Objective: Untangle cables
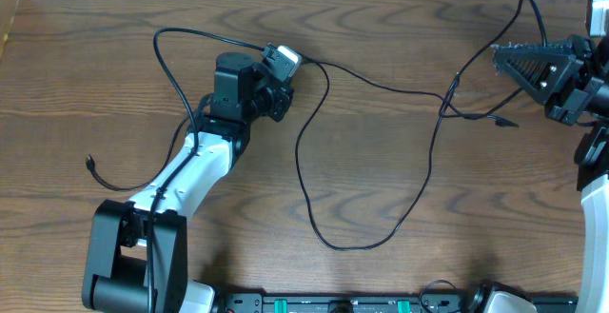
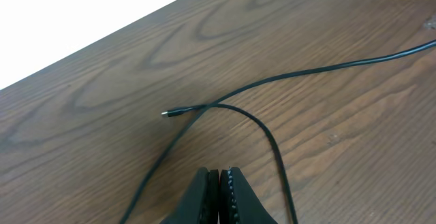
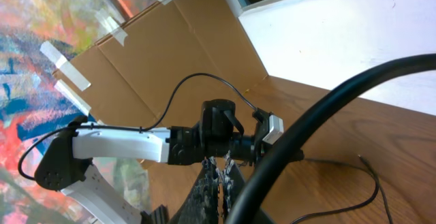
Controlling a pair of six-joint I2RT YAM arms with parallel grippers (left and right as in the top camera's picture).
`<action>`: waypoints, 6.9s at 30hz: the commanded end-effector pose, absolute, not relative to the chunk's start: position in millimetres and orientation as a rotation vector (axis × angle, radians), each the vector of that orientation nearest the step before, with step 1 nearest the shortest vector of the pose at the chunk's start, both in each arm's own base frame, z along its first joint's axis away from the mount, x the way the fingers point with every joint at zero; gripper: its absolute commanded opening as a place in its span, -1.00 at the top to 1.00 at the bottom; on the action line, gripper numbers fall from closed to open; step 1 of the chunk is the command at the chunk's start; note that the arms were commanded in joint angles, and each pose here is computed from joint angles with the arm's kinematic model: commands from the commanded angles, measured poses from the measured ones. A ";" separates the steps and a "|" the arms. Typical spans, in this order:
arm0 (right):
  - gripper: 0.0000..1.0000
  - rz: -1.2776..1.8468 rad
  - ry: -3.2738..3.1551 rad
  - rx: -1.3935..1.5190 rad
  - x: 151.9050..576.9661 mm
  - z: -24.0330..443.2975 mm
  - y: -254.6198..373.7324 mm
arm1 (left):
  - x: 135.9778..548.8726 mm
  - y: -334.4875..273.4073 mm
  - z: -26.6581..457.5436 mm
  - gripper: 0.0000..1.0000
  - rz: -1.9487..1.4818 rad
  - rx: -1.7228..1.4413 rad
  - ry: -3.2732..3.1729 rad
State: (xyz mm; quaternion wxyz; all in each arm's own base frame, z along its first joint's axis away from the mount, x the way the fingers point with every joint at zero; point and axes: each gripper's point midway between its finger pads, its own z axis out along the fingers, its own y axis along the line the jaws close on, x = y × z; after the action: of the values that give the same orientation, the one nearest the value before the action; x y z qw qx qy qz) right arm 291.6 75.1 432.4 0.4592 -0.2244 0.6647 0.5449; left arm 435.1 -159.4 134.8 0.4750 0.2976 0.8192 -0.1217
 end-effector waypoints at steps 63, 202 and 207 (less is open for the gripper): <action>0.98 1.731 1.399 -0.641 235.9 497.9 177.6 | 365.2 -312.2 173.3 0.85 -0.528 1.105 1.628; 0.10 0.456 1.792 -1.419 382.8 96.7 278.4 | 386.0 -52.6 188.1 0.85 -0.052 0.335 2.195; 0.12 0.445 1.772 -1.437 386.0 90.7 280.3 | 385.6 -55.3 188.3 0.85 -0.070 0.344 2.193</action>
State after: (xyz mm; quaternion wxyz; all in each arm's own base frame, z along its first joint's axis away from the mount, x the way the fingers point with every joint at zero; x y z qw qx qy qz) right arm 386.3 277.7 102.2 0.4023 -0.5440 0.7142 0.1794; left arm 387.6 -53.6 186.0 0.4418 0.1383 0.8862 -0.0189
